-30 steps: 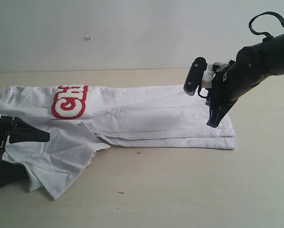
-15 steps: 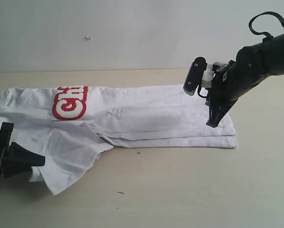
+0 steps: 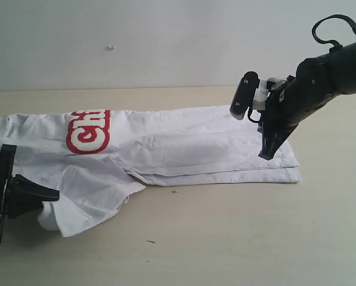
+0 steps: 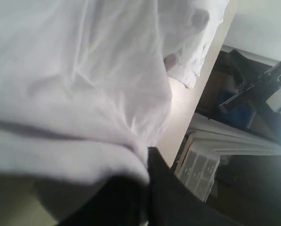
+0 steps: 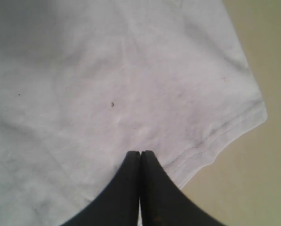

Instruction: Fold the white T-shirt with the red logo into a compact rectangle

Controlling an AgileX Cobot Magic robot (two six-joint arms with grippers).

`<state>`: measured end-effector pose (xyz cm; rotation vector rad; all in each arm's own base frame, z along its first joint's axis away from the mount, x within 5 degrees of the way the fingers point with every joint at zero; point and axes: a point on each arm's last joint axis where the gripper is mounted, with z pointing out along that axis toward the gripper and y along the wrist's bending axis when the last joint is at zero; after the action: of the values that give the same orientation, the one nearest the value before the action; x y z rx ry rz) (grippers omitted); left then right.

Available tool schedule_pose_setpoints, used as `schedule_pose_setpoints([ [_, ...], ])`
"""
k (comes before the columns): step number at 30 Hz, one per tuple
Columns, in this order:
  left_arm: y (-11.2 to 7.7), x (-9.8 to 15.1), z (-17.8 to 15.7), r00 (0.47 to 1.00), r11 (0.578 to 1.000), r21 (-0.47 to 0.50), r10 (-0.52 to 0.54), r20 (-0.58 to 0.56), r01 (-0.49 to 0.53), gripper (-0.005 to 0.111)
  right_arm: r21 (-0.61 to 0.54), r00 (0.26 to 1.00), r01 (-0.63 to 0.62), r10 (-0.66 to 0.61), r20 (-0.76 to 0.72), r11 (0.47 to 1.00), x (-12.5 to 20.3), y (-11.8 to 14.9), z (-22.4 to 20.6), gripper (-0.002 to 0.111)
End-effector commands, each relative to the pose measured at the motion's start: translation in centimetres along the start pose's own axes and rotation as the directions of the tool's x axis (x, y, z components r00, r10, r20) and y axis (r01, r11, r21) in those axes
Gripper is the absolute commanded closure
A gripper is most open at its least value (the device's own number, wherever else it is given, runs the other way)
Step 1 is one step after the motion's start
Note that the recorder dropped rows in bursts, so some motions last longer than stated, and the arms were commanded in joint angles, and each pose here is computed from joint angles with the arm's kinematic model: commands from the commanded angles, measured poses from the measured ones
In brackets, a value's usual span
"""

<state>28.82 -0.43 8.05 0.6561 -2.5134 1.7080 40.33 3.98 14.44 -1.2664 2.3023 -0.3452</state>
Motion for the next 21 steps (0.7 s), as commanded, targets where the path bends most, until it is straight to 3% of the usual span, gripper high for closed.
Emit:
schedule_pose_setpoints([
  [1,-0.5,-0.1,-0.1,0.999,0.999,0.037,-0.032,0.023,0.031,0.105,0.012,1.0,-0.016,0.016,0.012,1.0,0.0,-0.2,-0.4,0.108],
  [6,-2.8,-0.4,-1.0,0.993,0.995,0.093,0.021,0.118,-0.032,0.105,0.012,1.0,-0.016,0.016,0.012,1.0,0.0,-0.2,-0.4,0.108],
  [13,-7.0,-2.6,-2.7,0.955,0.971,0.18,0.105,0.277,-0.159,0.105,0.012,1.0,-0.016,0.016,0.012,1.0,0.0,-0.2,-0.4,0.108],
  [20,-9.4,-4.2,-3.6,0.933,0.952,0.202,0.155,0.325,-0.229,0.105,0.012,1.0,-0.016,0.016,0.012,1.0,0.0,-0.2,-0.4,0.108],
  [21,-9.3,-4.7,-3.6,0.922,0.961,0.164,0.153,0.354,-0.223,0.105,0.012,1.0,-0.016,0.016,0.012,1.0,0.0,-0.2,-0.4,0.108],
])
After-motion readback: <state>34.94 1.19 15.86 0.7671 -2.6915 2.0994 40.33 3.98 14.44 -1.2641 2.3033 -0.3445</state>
